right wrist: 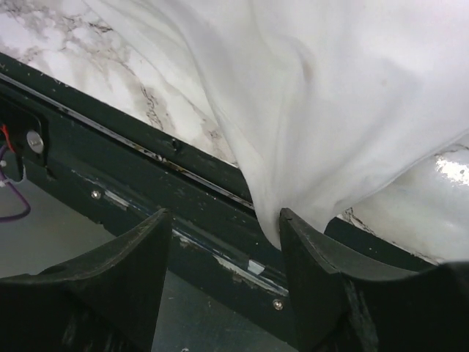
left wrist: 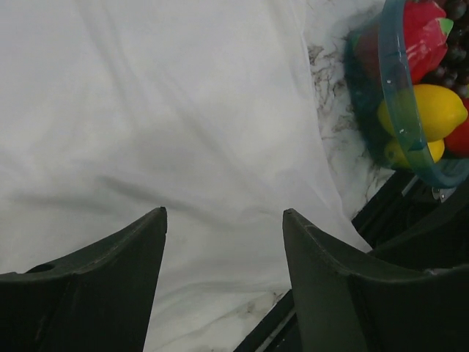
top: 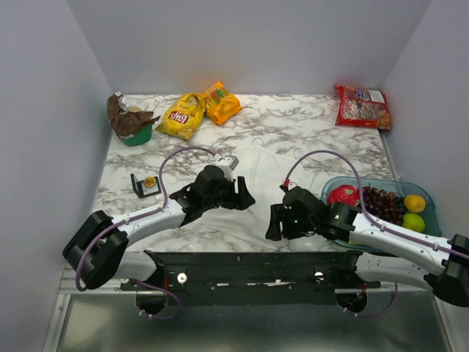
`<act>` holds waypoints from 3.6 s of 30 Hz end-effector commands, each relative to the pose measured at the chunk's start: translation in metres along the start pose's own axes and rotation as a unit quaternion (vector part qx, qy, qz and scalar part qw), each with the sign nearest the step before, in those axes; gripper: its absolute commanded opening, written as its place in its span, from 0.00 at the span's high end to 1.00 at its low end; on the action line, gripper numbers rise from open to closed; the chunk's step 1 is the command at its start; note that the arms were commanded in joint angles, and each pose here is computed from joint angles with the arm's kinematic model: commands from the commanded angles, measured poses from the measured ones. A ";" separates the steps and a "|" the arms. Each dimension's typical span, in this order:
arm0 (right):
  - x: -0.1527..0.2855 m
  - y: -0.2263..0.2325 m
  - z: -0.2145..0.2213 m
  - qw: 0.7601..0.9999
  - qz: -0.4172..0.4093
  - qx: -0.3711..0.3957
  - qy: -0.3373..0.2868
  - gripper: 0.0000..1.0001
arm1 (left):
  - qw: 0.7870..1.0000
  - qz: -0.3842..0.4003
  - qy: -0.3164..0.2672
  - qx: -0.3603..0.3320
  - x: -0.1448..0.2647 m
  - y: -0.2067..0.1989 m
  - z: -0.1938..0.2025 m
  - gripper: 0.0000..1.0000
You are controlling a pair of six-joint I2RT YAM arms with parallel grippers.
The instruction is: Pin the brooch onto the clothing
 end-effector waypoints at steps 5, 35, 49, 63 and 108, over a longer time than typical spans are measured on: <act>-0.020 -0.013 0.014 0.999 0.026 0.004 0.037 0.35 | 0.999 0.016 0.005 0.048 -0.010 -0.010 0.048 0.32; -0.075 -0.062 -0.152 0.984 0.151 -0.048 -0.076 0.22 | 0.995 -0.067 0.017 0.077 0.034 0.037 0.122 0.41; -0.123 -0.090 -0.169 0.975 0.212 -0.067 -0.028 0.20 | 0.996 -0.072 -0.036 0.046 0.062 0.020 0.070 0.01; -0.143 -0.103 -0.205 0.969 0.242 -0.052 -0.005 0.18 | 0.992 -0.119 -0.044 -0.005 0.126 0.059 -0.032 0.01; 0.136 0.017 -0.184 0.923 -0.104 0.034 -0.370 0.10 | 0.834 -0.489 0.250 -0.059 0.114 0.268 -0.044 0.16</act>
Point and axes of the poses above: each gripper's point midway between its finger pads, its own x axis back along the fingers, its own y axis along the line the jaws close on, z = x × y, the point moved 5 cm from there along x, back along the fingers, and after that the axes turned 11 degrees about -x, right-handed, at the moved point
